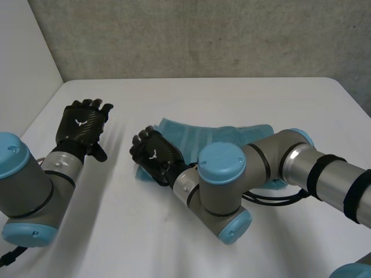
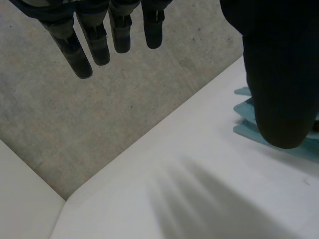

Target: Fold the laundry

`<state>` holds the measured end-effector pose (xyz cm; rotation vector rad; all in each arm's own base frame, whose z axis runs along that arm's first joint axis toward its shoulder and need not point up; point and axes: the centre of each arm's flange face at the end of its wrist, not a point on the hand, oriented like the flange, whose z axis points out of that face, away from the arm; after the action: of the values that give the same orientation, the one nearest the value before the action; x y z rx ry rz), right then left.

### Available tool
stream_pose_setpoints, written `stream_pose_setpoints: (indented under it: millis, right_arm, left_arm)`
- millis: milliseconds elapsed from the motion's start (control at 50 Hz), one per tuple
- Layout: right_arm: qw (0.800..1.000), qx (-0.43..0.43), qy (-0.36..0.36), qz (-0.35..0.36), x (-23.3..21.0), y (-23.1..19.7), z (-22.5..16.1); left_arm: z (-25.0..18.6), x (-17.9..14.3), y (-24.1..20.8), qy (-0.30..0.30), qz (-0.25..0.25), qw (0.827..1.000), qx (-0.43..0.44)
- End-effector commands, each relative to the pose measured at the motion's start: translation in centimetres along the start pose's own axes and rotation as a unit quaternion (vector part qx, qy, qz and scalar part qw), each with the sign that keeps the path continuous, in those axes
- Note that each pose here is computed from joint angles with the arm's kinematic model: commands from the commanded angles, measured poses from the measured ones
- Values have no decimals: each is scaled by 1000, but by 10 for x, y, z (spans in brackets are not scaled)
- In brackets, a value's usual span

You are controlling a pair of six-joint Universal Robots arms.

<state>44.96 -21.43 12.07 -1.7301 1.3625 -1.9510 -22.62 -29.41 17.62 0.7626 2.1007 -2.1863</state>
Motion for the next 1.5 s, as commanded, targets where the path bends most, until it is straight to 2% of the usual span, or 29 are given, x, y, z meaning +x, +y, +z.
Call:
stream_pose_setpoints:
  millis: [20,40,120,140,180,260,360,520,720,800,860,920,980,1040,1080,1120,1140,1180,1240,1320,1380,1500]
  right_arm:
    - [989,-54,135,35,82,-18,-26]
    - [982,-71,166,62,107,-9,-37]
    - [963,-91,210,145,145,4,-70]
    - [954,-102,216,182,150,11,-83]
    - [949,-108,219,199,152,15,-88]
    - [912,-177,220,298,159,62,-127]
    - [893,-215,204,339,149,92,-148]
    - [882,-234,216,347,141,121,-162]
    - [882,-262,211,332,128,155,-159]
    - [889,-281,218,288,143,164,-163]
    - [905,-275,228,231,163,160,-157]
    - [913,-267,241,194,177,148,-149]
    - [936,-209,235,161,184,93,-117]
    - [951,-168,212,149,178,58,-98]
    - [965,-129,180,141,161,28,-79]
    - [969,-117,167,138,153,20,-72]
    - [980,-76,125,133,126,-5,-54]
    - [986,-50,91,131,104,-19,-43]
    - [990,-28,30,132,58,-29,-28]
    - [990,-43,-22,133,10,-21,-19]
    - [988,-69,-8,135,7,-11,-17]
    - [979,-91,93,158,54,-22,-24]
  left_arm:
    - [1,2,-2,3,-1,1000,7]
    - [1,2,-2,3,-1,1000,7]
    - [1,8,-9,14,-4,1000,18]
    - [1,8,-9,14,-4,1000,18]
    - [2,20,-19,34,-12,999,35]
    - [4,42,-33,78,-37,994,60]
    - [13,83,-33,164,-49,984,53]
    - [40,101,-12,181,-47,982,24]
    - [45,89,18,154,-49,987,-25]
    - [35,77,17,128,-44,990,-41]
    - [26,73,11,123,-42,991,-43]
    - [16,68,2,121,-41,991,-37]
    - [6,60,-18,114,-41,993,-16]
    - [-4,50,-42,102,-46,994,13]
    - [-6,45,-51,96,-47,994,25]
    - [-9,39,-61,89,-47,994,37]
    - [-10,37,-62,85,-46,995,39]
    - [-11,29,-63,70,-46,996,38]
    - [-10,17,-63,46,-47,997,36]
    - [-6,6,-59,18,-50,998,26]
    - [-6,4,-59,15,-55,998,24]
    - [2,10,-60,31,-81,996,11]
